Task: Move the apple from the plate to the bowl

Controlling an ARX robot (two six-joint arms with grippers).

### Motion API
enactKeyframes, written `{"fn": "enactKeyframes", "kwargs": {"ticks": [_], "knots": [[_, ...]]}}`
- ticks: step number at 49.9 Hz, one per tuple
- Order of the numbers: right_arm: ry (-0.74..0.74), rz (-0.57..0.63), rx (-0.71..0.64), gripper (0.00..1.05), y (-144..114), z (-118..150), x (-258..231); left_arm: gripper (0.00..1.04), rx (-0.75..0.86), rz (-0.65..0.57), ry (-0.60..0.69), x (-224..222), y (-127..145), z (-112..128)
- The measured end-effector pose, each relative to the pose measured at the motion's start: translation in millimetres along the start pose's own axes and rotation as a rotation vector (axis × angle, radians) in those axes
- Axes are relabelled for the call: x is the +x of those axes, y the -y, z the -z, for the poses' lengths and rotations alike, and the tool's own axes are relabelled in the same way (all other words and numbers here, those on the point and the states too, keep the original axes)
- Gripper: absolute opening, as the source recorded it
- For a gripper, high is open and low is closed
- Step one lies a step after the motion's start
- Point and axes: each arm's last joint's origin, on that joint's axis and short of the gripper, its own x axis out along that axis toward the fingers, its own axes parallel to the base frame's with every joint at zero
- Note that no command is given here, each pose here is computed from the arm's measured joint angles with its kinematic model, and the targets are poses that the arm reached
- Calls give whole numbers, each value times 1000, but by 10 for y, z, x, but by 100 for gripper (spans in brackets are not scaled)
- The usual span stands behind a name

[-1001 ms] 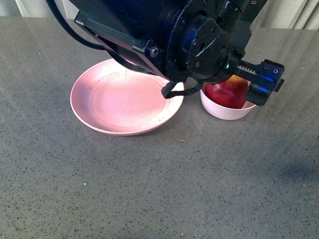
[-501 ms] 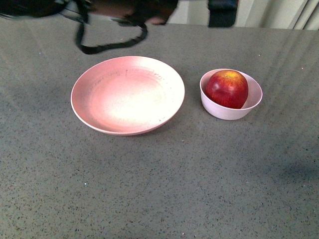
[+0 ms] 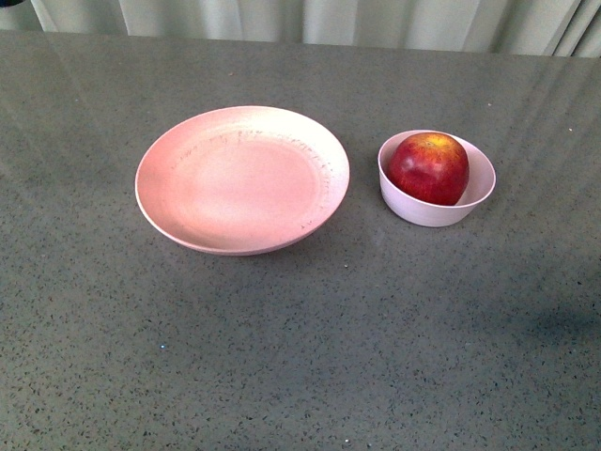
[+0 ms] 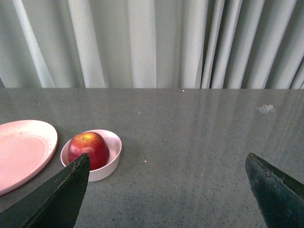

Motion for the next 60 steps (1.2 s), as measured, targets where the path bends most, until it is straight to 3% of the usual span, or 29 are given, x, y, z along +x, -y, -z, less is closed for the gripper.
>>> {"fn": "enactKeyframes", "kwargs": {"ticks": [3, 24, 60], "knots": [[0, 0, 0, 96, 0, 0, 0, 2, 0, 5, 3, -116, -89, 10], [0, 0, 0, 96, 0, 0, 0, 2, 4, -1, 3, -698, -471, 131], [0, 0, 0, 96, 0, 0, 0, 2, 4, -1, 16, -1110, -654, 85]]}}
